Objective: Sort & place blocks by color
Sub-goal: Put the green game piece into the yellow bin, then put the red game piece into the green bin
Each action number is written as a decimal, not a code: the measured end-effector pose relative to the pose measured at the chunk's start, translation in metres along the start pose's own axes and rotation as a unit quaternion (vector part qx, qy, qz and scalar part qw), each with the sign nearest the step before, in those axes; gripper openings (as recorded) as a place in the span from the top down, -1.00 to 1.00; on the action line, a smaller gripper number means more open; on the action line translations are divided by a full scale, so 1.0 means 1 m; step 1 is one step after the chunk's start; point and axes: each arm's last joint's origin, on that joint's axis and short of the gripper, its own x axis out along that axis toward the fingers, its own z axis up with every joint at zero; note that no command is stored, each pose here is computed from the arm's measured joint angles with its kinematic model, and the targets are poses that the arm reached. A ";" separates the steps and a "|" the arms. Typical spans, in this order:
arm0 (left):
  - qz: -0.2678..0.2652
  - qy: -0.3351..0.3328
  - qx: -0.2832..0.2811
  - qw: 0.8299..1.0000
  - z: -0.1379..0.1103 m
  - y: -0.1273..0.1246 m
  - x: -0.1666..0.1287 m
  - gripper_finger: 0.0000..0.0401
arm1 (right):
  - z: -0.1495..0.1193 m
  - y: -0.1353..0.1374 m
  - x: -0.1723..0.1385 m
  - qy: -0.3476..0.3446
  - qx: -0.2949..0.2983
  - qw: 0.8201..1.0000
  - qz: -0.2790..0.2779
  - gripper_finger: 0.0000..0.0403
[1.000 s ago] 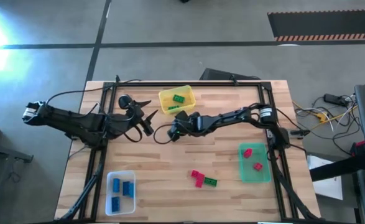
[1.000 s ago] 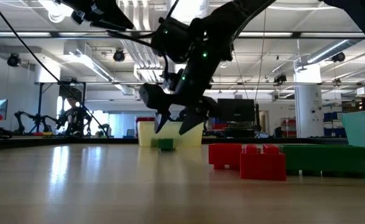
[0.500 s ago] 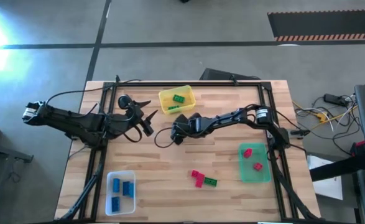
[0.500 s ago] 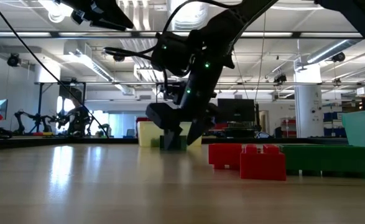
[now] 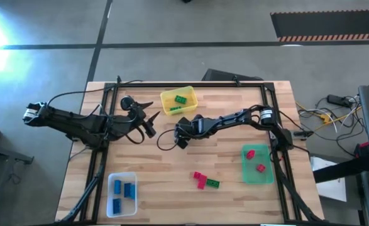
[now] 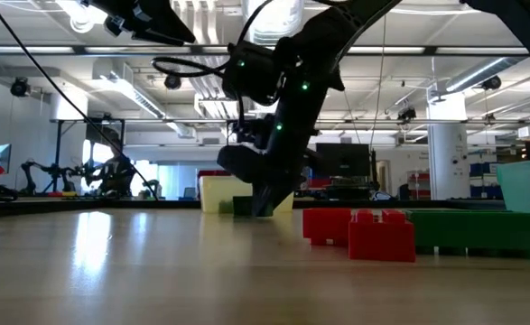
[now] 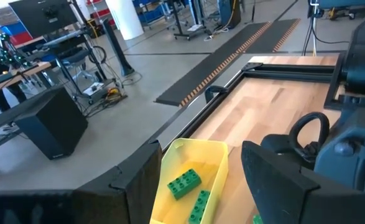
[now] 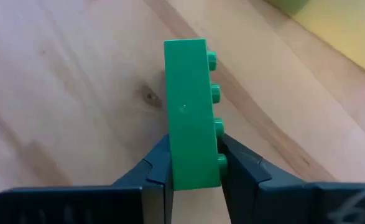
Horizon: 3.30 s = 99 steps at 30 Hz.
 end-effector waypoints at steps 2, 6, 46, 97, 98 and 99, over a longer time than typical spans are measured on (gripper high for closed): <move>0.000 0.000 0.001 1.000 0.000 0.000 0.000 -0.03 | 0.001 -0.001 -0.007 0.003 -0.022 1.000 0.008 0.60; -0.003 0.000 0.001 1.000 0.000 -0.001 -0.001 -0.03 | 0.012 -0.009 -0.040 0.006 -0.050 0.998 0.038 0.60; -0.004 -0.002 0.002 1.000 0.001 -0.001 -0.001 -0.03 | 0.073 -0.098 -0.110 -0.064 -0.025 0.995 0.074 -0.27; -0.346 0.115 -0.001 0.931 -0.071 -0.217 0.045 -0.08 | -0.139 -0.057 -0.205 -0.340 -0.225 0.869 0.282 -0.11; -0.346 0.117 0.001 0.931 -0.072 -0.220 0.047 -0.12 | -0.141 -0.058 -0.204 -0.338 -0.222 0.869 0.284 -0.11; -0.345 0.117 0.000 0.931 -0.073 -0.223 0.049 -0.16 | -0.142 -0.059 -0.203 -0.335 -0.221 0.870 0.286 -0.11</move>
